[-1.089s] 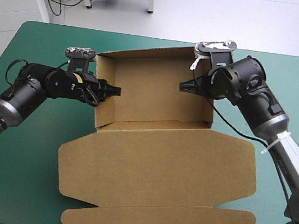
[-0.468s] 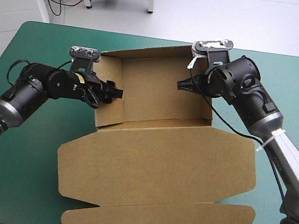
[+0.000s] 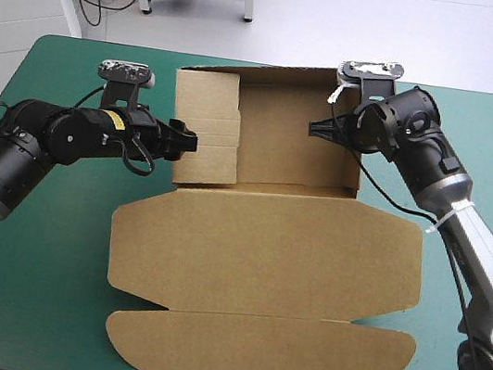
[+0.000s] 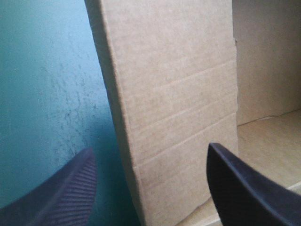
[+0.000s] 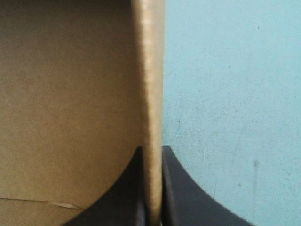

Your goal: Fold the box

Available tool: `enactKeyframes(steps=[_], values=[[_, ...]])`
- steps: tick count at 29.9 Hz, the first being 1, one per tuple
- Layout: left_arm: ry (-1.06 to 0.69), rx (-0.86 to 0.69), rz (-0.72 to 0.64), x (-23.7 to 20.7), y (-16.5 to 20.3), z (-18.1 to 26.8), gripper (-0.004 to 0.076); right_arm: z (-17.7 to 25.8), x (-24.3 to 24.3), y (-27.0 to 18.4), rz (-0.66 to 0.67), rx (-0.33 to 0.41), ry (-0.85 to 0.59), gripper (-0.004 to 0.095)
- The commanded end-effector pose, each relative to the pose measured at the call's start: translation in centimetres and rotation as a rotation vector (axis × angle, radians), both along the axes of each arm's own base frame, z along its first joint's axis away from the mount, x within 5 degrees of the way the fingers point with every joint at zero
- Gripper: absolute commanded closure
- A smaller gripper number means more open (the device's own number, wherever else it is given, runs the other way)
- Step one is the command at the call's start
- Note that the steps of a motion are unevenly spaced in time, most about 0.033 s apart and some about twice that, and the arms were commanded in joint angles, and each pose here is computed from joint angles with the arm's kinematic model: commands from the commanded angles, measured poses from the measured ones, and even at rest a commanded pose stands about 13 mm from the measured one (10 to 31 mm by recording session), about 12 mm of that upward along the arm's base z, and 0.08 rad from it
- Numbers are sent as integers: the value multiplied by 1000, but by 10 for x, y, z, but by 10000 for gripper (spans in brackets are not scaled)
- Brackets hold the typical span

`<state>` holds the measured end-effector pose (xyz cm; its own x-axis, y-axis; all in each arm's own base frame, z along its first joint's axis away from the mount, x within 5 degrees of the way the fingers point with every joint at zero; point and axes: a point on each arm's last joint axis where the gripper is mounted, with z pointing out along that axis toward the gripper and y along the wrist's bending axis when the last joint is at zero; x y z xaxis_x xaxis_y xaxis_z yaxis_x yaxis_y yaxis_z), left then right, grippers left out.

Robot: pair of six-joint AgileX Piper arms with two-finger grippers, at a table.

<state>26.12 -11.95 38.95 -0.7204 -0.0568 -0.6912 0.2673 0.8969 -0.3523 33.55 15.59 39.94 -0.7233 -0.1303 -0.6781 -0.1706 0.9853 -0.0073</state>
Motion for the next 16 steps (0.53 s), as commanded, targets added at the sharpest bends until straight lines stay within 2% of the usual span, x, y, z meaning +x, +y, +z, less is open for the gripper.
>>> enactKeyframes(steps=[1,9,16], values=[[-102,-67,7,-7,1,25,248,30,-8,-7,5,46,-132,922],[-117,-115,47,2,-2,23,248,29,-10,-2,25,108,-101,922],[-73,-100,56,19,-8,6,248,29,-10,-1,35,108,-100,922]])
